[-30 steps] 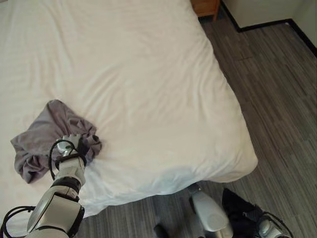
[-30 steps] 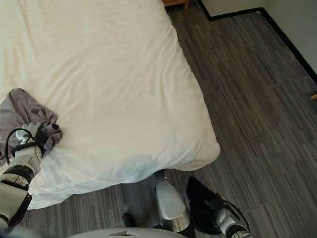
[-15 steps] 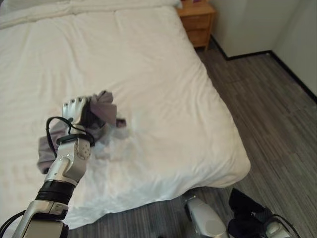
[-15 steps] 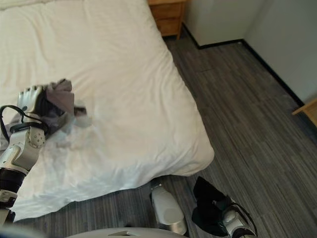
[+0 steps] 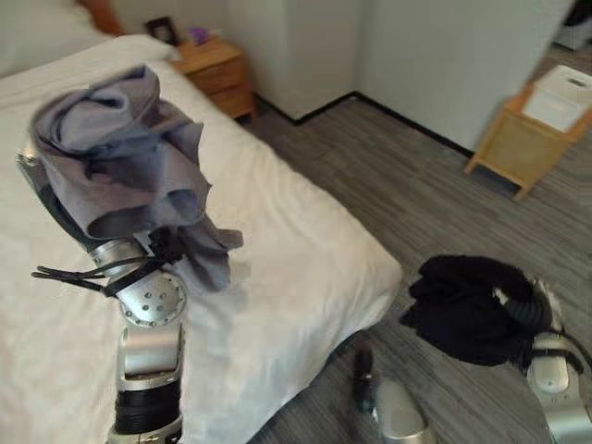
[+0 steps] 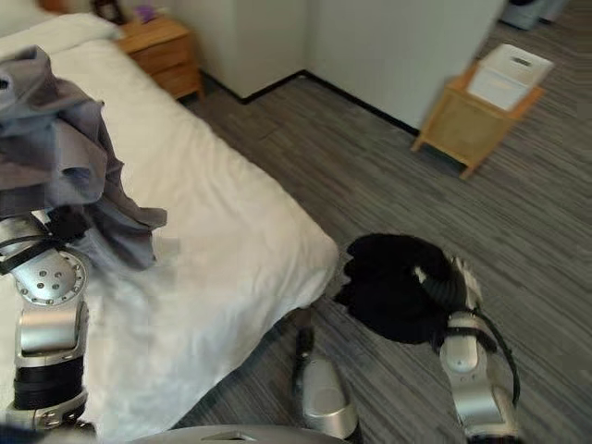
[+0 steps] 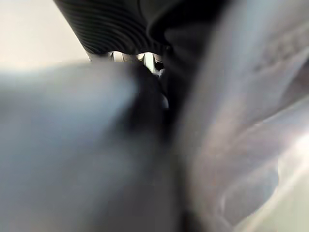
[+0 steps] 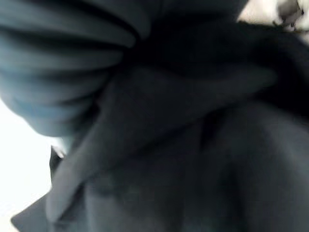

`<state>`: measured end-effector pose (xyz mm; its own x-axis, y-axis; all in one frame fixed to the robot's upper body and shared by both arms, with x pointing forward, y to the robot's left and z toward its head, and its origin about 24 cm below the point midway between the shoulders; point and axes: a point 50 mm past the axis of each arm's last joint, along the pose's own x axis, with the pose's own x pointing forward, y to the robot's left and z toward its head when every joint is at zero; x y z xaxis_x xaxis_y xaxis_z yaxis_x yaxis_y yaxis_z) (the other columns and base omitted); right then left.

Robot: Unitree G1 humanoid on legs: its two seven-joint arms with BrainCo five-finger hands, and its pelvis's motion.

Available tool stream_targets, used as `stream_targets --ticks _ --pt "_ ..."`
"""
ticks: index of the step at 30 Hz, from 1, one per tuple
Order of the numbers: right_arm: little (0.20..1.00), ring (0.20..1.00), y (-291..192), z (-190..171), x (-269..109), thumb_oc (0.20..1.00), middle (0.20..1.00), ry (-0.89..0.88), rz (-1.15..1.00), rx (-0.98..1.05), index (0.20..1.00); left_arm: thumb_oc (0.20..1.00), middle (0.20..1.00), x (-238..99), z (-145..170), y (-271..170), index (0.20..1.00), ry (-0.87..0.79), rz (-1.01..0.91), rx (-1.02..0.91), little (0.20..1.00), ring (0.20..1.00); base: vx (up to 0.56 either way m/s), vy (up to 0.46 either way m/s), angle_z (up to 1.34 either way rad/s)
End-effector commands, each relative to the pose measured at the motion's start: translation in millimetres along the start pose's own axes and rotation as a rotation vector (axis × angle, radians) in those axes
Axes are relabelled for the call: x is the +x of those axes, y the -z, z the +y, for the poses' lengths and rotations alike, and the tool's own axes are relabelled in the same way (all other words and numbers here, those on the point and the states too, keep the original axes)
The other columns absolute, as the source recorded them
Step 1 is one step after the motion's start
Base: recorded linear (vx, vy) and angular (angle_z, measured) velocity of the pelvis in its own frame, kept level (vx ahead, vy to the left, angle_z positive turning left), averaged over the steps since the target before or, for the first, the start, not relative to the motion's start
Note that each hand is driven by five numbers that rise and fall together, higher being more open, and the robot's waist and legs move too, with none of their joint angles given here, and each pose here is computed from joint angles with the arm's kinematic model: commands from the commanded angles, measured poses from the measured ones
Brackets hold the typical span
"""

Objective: Pick up bed clothes into laundry basket.

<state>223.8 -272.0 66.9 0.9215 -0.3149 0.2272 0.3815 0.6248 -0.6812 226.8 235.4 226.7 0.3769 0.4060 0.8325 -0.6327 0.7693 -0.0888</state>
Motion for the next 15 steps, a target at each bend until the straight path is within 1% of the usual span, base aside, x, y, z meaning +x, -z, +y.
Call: stream_targets --ticks 1,4,5,6,8,9,11,12,13,15 --pt "0.200 0.200 -32 -22 18 0.200 0.200 0.140 -0.201 -0.018 0.200 0.200 0.200 3 4 -21 0.200 0.019 -0.097 -0.112 0.200 0.200 -0.05 -0.185 -0.93" --pt "0.200 0.200 -45 -19 24 0.200 0.200 0.166 -0.246 0.013 0.200 0.200 0.200 -5 9 -25 0.200 0.026 -0.087 -0.131 0.200 0.200 -0.02 -0.194 -1.18" --pt "0.200 0.200 -51 -16 28 0.200 0.200 0.168 -0.266 0.022 0.200 0.200 0.200 -11 12 -27 0.200 0.044 -0.069 -0.142 0.200 0.200 0.07 -0.419 -1.52" --pt "0.200 0.200 -58 -8 28 0.200 0.200 0.146 -0.285 0.048 0.200 0.200 0.200 -24 10 -25 0.200 0.101 -0.005 -0.193 0.200 0.200 0.17 -0.426 -1.35" --pt "0.200 0.200 -63 -9 27 0.200 0.200 0.153 -0.306 0.069 0.200 0.200 0.200 -35 2 -25 0.200 0.175 0.045 -0.243 0.200 0.200 0.28 -0.396 -1.39" --pt "0.200 0.200 -71 -6 25 0.200 0.200 0.134 -0.345 0.085 0.200 0.200 0.200 -47 -7 -19 0.200 0.258 0.114 -0.268 0.200 0.200 0.25 -0.364 -0.70" --pt "0.200 0.200 -70 -6 25 0.200 0.200 0.134 -0.344 0.084 0.200 0.200 0.200 -48 -7 -18 0.200 0.259 0.117 -0.269 0.200 0.200 0.19 -0.320 -0.51" --pt "0.200 0.200 -81 -1 27 0.200 0.200 0.093 -0.407 0.071 0.200 0.200 0.200 -60 -15 -8 0.200 0.318 0.210 -0.279 0.200 0.200 0.26 -0.402 -0.97" --pt "0.200 0.200 -85 1 29 0.200 0.200 0.081 -0.424 0.064 0.200 0.200 0.200 -65 -18 -5 0.200 0.347 0.237 -0.277 0.200 0.200 0.29 -0.422 -1.47" --pt "0.200 0.200 -90 4 30 0.200 0.200 0.051 -0.446 0.043 0.200 0.200 0.200 -76 -22 1 0.200 0.381 0.300 -0.295 0.200 0.200 0.16 -0.100 -1.63"
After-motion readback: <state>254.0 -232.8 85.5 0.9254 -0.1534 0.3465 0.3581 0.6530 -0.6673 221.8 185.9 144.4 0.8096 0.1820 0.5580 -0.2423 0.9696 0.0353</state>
